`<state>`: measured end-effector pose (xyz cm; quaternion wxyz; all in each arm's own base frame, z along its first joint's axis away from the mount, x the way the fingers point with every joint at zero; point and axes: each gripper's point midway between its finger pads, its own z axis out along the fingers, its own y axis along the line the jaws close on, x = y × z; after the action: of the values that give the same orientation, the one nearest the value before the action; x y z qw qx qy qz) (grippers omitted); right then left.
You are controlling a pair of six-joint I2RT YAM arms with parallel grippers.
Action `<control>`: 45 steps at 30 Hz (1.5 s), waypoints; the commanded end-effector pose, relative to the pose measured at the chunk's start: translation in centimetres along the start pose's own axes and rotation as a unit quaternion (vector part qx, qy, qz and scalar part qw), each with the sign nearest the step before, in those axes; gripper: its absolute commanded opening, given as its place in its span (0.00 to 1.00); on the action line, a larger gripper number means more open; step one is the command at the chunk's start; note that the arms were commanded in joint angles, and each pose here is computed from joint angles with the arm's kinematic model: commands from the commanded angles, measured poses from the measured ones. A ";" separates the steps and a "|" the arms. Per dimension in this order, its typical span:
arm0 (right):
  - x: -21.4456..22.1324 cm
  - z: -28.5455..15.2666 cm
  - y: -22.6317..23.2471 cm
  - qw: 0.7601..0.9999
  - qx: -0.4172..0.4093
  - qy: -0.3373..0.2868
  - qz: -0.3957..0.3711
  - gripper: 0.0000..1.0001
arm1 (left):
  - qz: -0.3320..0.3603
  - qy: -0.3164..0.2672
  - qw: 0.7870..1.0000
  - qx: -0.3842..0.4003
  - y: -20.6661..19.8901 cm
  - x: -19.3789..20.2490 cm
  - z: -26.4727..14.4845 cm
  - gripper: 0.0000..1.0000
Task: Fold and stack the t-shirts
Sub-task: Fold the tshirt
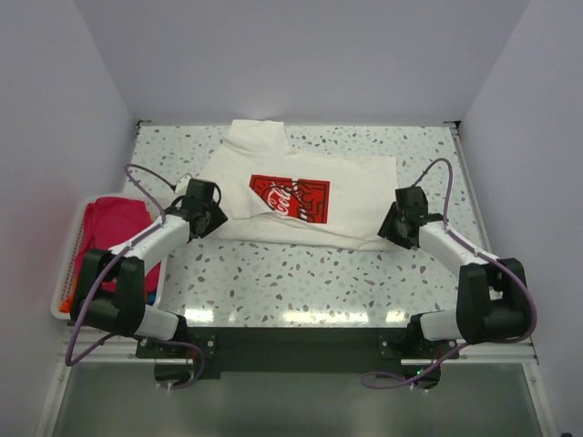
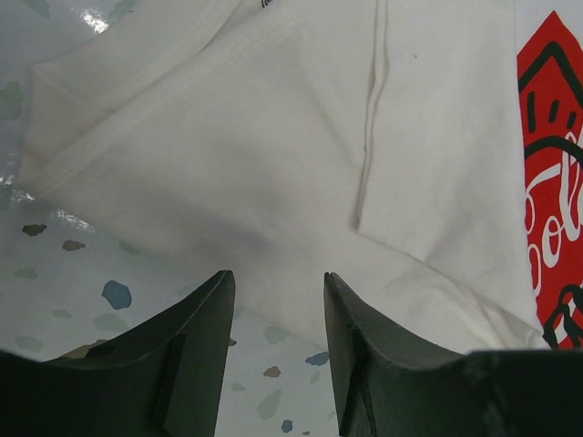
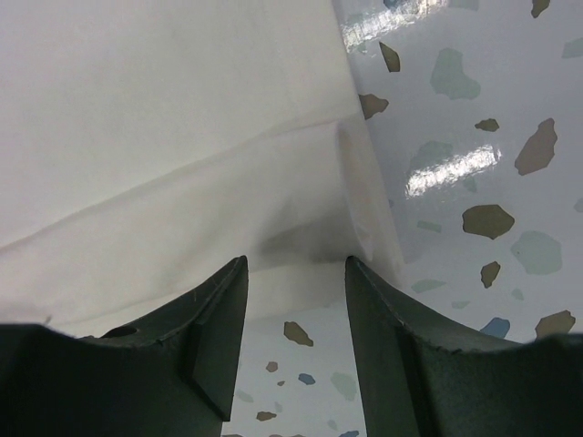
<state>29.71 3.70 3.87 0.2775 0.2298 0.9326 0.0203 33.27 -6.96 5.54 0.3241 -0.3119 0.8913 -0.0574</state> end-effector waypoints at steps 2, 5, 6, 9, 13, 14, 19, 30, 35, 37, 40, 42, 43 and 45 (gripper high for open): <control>-1.0 0.6 -0.1 1.000 0.009 -0.023 -0.003 0.51 | -0.015 -0.013 1.000 0.001 -0.2 -0.3 0.4 0.49; -0.9 1.0 0.0 1.000 0.010 -0.021 -0.003 0.49 | -0.016 -0.011 1.000 0.000 -0.2 -0.2 0.5 0.49; -0.9 1.1 0.0 1.000 0.011 -0.021 -0.003 0.49 | -0.016 -0.010 1.000 -0.001 -0.1 -0.2 0.5 0.49; -1.0 1.3 0.1 1.000 0.013 -0.019 -0.004 0.38 | -0.015 -0.009 1.000 -0.003 0.0 -0.1 0.6 0.49; -1.5 0.7 0.1 1.000 0.012 -0.028 -0.003 0.21 | -0.013 -0.010 1.000 -0.007 0.2 -0.1 0.6 0.49; -1.9 0.5 0.3 0.999 0.009 -0.032 -0.002 0.17 | -0.013 -0.009 1.000 -0.009 0.3 -0.1 0.6 0.49; -2.2 0.2 0.7 1.000 0.003 -0.028 -0.006 0.00 | -0.014 -0.008 1.000 -0.014 0.4 0.0 0.7 0.49; -4.8 0.3 2.3 0.999 -0.009 -0.034 -0.003 0.00 | -0.012 -0.010 1.000 -0.019 0.6 -0.4 0.5 0.48; -4.2 0.2 1.3 0.999 0.006 -0.033 -0.014 0.18 | -0.008 -0.011 1.000 -0.018 0.7 -0.5 0.3 0.49; -4.4 -0.5 0.7 0.999 0.015 -0.046 -0.014 0.24 | -0.007 -0.007 1.000 -0.016 0.6 -0.3 0.3 0.49; -3.8 -1.1 -0.4 0.998 0.024 -0.053 -0.015 0.33 | -0.004 -0.003 1.000 -0.013 0.5 -0.2 0.2 0.49; -3.5 -1.2 -0.6 0.998 0.025 -0.051 -0.016 0.34 | -0.004 0.000 1.000 -0.011 0.4 -0.1 0.2 0.50; -3.3 -1.1 -0.8 0.998 0.028 -0.051 -0.018 0.34 | -0.002 0.000 1.000 -0.011 0.5 -0.1 0.2 0.50; -3.1 -0.9 -1.1 0.998 0.036 -0.048 -0.021 0.34 | -0.001 0.002 1.000 -0.012 0.5 0.1 0.3 0.50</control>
<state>31.16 2.50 5.69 0.3020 0.2204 0.9275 -0.0065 32.64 -6.62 4.48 0.3091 -0.3202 0.8944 -0.0451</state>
